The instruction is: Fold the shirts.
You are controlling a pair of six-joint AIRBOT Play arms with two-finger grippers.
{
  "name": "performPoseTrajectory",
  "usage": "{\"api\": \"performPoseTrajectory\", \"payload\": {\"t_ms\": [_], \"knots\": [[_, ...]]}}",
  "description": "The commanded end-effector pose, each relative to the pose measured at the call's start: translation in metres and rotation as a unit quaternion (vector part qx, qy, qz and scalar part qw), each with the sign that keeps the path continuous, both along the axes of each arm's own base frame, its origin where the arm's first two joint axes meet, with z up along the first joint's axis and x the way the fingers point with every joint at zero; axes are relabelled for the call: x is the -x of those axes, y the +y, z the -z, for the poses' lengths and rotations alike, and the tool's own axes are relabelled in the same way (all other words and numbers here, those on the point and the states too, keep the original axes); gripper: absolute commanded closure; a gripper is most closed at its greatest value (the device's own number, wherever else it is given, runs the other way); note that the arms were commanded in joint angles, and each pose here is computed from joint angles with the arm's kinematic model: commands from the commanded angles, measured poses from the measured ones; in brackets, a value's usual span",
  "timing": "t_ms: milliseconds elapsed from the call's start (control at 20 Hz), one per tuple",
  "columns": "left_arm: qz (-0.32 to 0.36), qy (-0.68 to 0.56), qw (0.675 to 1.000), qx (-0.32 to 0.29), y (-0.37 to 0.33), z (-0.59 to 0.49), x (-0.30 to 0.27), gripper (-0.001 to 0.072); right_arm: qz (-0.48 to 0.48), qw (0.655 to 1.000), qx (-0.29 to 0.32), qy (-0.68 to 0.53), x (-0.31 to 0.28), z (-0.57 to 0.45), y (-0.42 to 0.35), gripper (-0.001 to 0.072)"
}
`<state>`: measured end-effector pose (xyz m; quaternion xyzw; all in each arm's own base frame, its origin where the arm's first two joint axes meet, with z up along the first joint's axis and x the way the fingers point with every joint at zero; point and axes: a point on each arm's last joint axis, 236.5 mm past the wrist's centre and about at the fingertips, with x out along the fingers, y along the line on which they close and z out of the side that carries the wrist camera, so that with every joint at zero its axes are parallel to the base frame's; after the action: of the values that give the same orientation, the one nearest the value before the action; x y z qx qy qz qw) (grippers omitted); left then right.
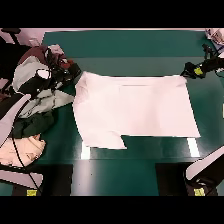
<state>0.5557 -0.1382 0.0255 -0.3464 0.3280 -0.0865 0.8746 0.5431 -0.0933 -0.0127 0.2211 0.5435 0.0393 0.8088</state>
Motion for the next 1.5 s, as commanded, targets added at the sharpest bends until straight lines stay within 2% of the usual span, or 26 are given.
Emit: {"api": "performPoseTrajectory", "payload": {"t_ms": [0, 100, 150, 350, 500, 600, 700, 950, 1000, 1050, 1200, 1350, 1450], "knots": [[-0.005, 0.003, 1.000, 0.000, 0.000, 0.009, -0.009, 0.0443, -0.011, 1.000, -0.010, -0.005, -0.012, -0.004, 0.002, 0.0532], [-0.009, -0.015, 1.000, 0.000, 0.001, -0.004, -0.021, 0.0442, -0.005, 1.000, -0.005, -0.010, -0.014, -0.004, -0.005, 0.0362], [-0.008, -0.025, 1.000, 0.001, 0.000, -0.014, -0.025, 0.0442, 0.000, 1.000, -0.004, -0.010, -0.011, -0.007, -0.012, 0.0327], [0.066, -0.050, 0.996, -0.027, -0.012, -0.063, -0.024, 0.0442, 0.030, 0.999, 0.039, 0.001, 0.022, -0.038, -0.063, 0.0327], [0.163, 0.008, 0.983, -0.080, -0.015, -0.065, 0.023, 0.0442, 0.075, 0.997, 0.007, -0.016, 0.058, -0.073, -0.087, 0.0327], [0.222, 0.096, 0.961, -0.137, -0.005, -0.041, 0.074, 0.0442, 0.095, 0.995, -0.014, -0.014, 0.085, -0.086, -0.091, 0.0324], [0.243, 0.137, 0.947, -0.157, 0.003, -0.031, 0.113, 0.0443, 0.108, 0.993, -0.037, -0.004, 0.110, -0.088, -0.084, 0.0302], [0.250, 0.197, 0.940, -0.126, 0.004, -0.013, 0.211, 0.0436, 0.099, 0.992, -0.064, 0.043, 0.164, -0.073, -0.036, 0.0302], [0.260, 0.227, 0.931, -0.116, 0.003, -0.007, 0.234, 0.0191, 0.091, 0.993, -0.064, 0.045, 0.171, -0.073, -0.026, 0.0302], [0.277, 0.263, 0.918, -0.109, 0.002, 0.001, 0.258, 0.0031, 0.082, 0.994, -0.062, 0.046, 0.176, -0.072, -0.015, 0.0301], [0.314, 0.313, 0.892, -0.088, -0.002, 0.022, 0.303, 0.0030, 0.047, 0.996, -0.054, 0.047, 0.194, -0.069, 0.022, 0.0302], [0.352, 0.316, 0.881, 0.004, -0.036, 0.029, 0.340, 0.0035, 0.021, 0.997, -0.040, 0.055, 0.211, -0.064, 0.045, 0.0302], [0.341, 0.309, 0.888, 0.028, -0.042, 0.035, 0.359, 0.0037, 0.014, 0.998, -0.008, 0.066, 0.222, -0.062, 0.042, 0.0299]]}}
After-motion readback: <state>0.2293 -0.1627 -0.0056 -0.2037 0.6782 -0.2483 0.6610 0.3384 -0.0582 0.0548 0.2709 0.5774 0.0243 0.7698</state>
